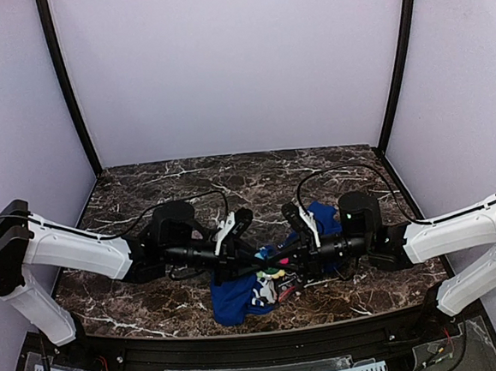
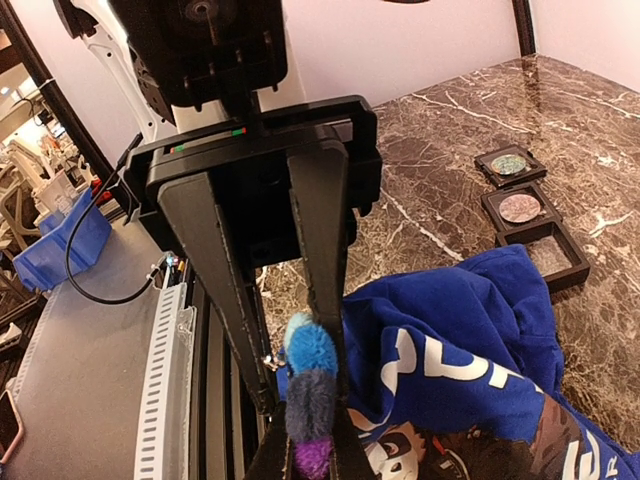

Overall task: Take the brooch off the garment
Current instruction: Close the brooch onto the crumpled clothing.

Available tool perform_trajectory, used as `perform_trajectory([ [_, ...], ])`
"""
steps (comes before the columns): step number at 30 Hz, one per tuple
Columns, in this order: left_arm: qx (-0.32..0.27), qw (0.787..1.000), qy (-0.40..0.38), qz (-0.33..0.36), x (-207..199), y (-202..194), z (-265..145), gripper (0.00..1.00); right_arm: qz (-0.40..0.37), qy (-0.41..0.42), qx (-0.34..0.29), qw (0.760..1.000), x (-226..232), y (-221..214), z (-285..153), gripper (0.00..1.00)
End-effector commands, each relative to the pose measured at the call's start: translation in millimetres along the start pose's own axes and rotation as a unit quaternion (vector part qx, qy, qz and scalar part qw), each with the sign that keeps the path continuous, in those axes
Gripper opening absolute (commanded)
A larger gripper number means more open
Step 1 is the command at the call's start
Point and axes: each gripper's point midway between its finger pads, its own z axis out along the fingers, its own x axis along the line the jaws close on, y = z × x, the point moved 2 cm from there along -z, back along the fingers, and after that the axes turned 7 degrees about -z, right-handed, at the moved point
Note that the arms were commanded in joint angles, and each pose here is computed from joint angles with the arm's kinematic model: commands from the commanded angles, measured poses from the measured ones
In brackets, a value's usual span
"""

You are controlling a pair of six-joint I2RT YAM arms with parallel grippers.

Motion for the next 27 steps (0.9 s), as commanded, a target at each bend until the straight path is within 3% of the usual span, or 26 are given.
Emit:
perform_trajectory([
  [1,-0.057,0.997,-0.033,0.04,-24.8,32.0,-6.6,0.2,-0.014,-0.019,-0.037,0.999,-3.2,18.1,-1.0,0.0],
  [5,-0.058,0.997,-0.033,0.042,-25.2,32.5,-7.1,0.27,-0.013,-0.019,-0.037,0.999,-3.7,18.2,-0.6,0.0],
  [16,-0.06,0.997,-0.019,0.039,-21.1,34.7,-6.8,0.31,-0.01,-0.027,-0.038,0.999,-6.9,18.7,-1.5,0.0],
  [27,-0.061,0.997,-0.022,0.04,-21.5,33.9,-5.8,0.19,-0.014,-0.016,-0.039,0.999,-3.2,17.8,-2.8,0.0],
])
